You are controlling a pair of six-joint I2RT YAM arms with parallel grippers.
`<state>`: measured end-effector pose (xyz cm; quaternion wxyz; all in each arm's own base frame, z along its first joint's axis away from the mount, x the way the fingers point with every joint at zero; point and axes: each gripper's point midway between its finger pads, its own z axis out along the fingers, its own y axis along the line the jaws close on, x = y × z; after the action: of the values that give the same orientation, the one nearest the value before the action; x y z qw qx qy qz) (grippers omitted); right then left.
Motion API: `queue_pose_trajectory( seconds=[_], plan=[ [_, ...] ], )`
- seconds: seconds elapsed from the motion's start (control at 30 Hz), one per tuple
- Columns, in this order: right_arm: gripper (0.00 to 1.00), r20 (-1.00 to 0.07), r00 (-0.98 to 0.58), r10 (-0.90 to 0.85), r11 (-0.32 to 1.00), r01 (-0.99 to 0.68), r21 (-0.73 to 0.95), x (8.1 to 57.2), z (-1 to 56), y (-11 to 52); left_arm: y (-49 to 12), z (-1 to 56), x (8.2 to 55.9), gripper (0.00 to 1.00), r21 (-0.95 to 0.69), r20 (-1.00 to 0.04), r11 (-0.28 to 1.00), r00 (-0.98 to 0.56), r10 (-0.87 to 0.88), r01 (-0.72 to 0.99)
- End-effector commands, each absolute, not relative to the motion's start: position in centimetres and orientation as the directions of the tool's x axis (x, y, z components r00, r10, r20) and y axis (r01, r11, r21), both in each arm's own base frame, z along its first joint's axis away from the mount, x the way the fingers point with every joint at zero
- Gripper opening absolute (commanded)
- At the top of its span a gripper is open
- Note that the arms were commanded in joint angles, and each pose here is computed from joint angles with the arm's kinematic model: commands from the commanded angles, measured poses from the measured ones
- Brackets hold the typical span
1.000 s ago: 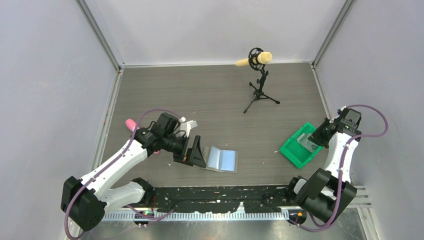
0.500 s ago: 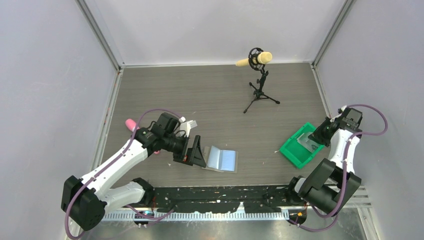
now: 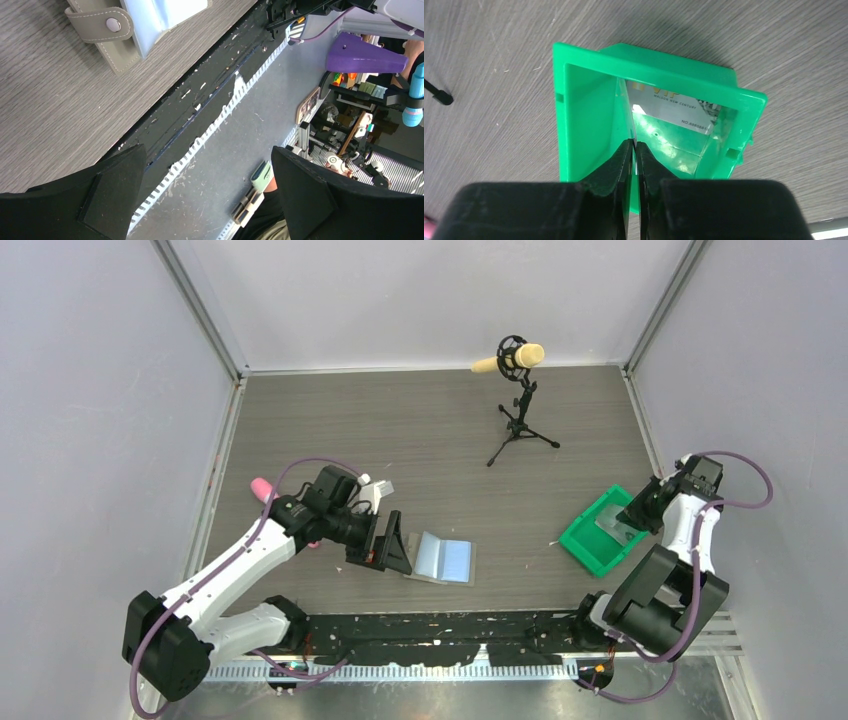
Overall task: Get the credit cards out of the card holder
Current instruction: Place the credit card in the storage box, then reset both arms
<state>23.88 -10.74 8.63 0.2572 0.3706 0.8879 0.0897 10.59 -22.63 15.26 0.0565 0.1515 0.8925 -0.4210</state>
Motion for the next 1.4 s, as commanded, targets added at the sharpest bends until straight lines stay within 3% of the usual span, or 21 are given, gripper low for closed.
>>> queue_pose_trajectory(
  seconds=[0.0, 0.47, 0.83, 1.2, 1.37],
  plan=[
    [0.15, -0.442, -0.562, 0.699, 0.705, 0.646, 0.293, 24.2, 9.6, -12.8, -22.6, 15.8, 10.8, 1.00, -0.727, -0.247, 0.602, -0.944, 0.219, 0.330],
    [0.27, -0.465, -0.492, 0.737, 0.637, 0.736, 0.230, 24.3, 11.3, -15.1, -22.3, 16.2, 10.9, 1.00, -0.718, -0.266, 0.615, -0.945, 0.190, 0.326],
    [0.28, -0.549, -0.438, 0.712, 0.665, 0.671, 0.328, 25.6, 17.2, -12.8, -21.6, 16.4, 11.7, 1.00, -0.676, -0.325, 0.652, -0.933, 0.157, 0.345],
    [0.32, -0.658, -0.571, 0.491, 0.871, 0.333, 0.362, 28.0, 21.3, 1.2, -20.3, 19.4, 15.2, 1.00, -0.564, -0.512, 0.732, -0.857, 0.053, 0.382],
    [0.38, -0.700, -0.623, 0.349, 0.925, 0.109, 0.364, 25.8, 21.4, 9.0, -19.6, 22.4, 16.6, 0.99, -0.531, -0.609, 0.750, -0.793, -0.014, 0.394]
  ],
)
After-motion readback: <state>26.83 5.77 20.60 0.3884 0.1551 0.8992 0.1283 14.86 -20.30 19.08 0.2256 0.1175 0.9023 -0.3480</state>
